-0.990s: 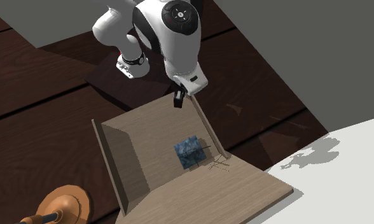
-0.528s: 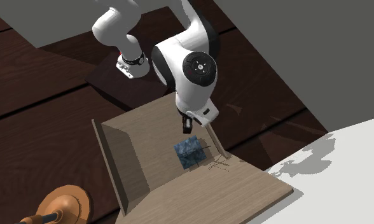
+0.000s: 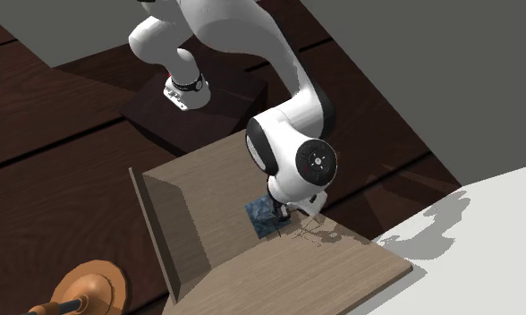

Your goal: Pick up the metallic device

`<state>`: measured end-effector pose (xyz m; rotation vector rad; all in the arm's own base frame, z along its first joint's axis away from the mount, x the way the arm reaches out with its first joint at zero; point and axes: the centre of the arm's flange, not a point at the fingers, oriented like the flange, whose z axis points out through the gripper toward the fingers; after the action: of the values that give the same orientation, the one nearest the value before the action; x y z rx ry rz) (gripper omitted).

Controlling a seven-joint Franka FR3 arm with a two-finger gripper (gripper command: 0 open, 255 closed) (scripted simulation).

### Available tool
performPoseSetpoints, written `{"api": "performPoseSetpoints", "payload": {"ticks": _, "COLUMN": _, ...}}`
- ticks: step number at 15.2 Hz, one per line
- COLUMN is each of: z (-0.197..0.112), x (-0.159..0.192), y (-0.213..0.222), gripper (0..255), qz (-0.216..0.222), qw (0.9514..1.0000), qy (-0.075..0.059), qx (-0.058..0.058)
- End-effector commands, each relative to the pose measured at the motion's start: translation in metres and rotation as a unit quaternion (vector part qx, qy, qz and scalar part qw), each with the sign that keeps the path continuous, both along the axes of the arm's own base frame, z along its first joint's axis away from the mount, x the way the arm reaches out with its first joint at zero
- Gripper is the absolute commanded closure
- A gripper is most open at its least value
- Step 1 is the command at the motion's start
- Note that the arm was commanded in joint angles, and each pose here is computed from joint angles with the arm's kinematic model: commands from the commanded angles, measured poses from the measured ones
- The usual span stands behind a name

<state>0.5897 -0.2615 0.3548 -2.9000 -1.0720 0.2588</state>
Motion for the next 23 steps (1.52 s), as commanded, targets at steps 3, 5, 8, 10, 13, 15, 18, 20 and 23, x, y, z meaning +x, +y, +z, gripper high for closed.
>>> {"api": "performPoseSetpoints", "payload": {"ticks": 3, "z": -0.028, "x": 0.034, "y": -0.020, "gripper": 0, "qz": 0.035, "qw": 0.9993, "qy": 0.011, "qx": -0.003}}
{"api": "performPoseSetpoints", "payload": {"ticks": 5, "z": -0.039, "x": 0.034, "y": -0.020, "gripper": 0, "qz": 0.035, "qw": 0.9993, "qy": 0.011, "qx": -0.003}}
{"api": "performPoseSetpoints", "payload": {"ticks": 8, "z": -0.054, "x": 0.034, "y": -0.020, "gripper": 0, "qz": 0.035, "qw": 0.9993, "qy": 0.011, "qx": -0.003}}
{"api": "performPoseSetpoints", "payload": {"ticks": 10, "z": -0.068, "x": 0.034, "y": -0.020, "gripper": 0, "qz": 0.035, "qw": 0.9993, "qy": 0.011, "qx": -0.003}}
{"api": "performPoseSetpoints", "payload": {"ticks": 13, "z": -0.068, "x": 0.033, "y": -0.020, "gripper": 255, "qz": 0.035, "qw": 0.9993, "qy": 0.011, "qx": -0.003}}
{"api": "performPoseSetpoints", "payload": {"ticks": 15, "z": -0.068, "x": 0.030, "y": -0.018, "gripper": 255, "qz": 0.036, "qw": 0.9993, "qy": 0.011, "qx": -0.003}}
{"api": "performPoseSetpoints", "payload": {"ticks": 18, "z": -0.066, "x": 0.032, "y": -0.017, "gripper": 255, "qz": 0.036, "qw": 0.9993, "qy": 0.011, "qx": -0.003}}
{"api": "performPoseSetpoints", "payload": {"ticks": 20, "z": -0.067, "x": 0.031, "y": -0.018, "gripper": 255, "qz": 0.036, "qw": 0.9993, "qy": 0.011, "qx": -0.003}}
{"api": "performPoseSetpoints", "payload": {"ticks": 23, "z": -0.063, "x": 0.034, "y": -0.020, "gripper": 255, "qz": 0.035, "qw": 0.9993, "qy": 0.011, "qx": -0.003}}
